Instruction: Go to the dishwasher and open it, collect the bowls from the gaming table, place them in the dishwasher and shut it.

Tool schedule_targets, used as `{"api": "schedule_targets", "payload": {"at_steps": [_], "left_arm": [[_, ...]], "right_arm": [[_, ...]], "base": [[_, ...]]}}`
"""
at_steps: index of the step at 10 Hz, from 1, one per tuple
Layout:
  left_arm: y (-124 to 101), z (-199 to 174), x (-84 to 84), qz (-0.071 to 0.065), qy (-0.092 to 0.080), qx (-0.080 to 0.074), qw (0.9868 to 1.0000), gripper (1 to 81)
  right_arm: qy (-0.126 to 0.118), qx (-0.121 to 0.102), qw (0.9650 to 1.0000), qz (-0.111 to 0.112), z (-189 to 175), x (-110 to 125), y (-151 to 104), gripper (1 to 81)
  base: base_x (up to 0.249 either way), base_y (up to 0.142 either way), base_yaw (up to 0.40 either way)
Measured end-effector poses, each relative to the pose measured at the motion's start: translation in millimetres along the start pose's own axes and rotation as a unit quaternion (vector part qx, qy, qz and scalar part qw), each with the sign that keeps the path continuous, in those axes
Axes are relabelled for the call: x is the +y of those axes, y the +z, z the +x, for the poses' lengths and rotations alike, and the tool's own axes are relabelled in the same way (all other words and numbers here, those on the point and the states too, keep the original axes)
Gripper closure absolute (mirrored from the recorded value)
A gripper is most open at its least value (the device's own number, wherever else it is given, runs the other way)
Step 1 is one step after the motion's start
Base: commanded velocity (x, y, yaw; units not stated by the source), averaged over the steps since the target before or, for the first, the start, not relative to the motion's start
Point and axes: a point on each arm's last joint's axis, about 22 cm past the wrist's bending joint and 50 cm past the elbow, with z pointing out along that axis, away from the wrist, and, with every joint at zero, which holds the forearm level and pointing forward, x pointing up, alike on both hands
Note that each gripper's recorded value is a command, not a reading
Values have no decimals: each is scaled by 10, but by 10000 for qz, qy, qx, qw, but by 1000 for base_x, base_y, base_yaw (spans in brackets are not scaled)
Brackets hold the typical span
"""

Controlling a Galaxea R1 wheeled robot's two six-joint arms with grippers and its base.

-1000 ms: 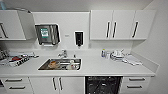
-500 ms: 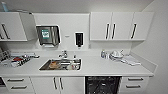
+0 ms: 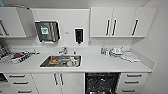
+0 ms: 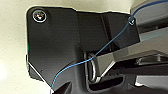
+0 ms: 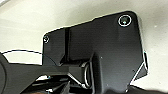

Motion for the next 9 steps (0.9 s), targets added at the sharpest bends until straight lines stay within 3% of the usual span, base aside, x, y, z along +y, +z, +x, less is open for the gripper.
{"api": "schedule_targets", "payload": {"at_steps": [5,9], "left_arm": [[-90,-426,54,14,-82,-218,9997,10],[-119,-575,96,2,-68,-210,9998,10]], "right_arm": [[132,-246,9996,-19,-481,-15,-79,10],[97,-228,9997,-13,-627,-21,-118,10]], "base": [[0,0,0],[0,0,0]]}}
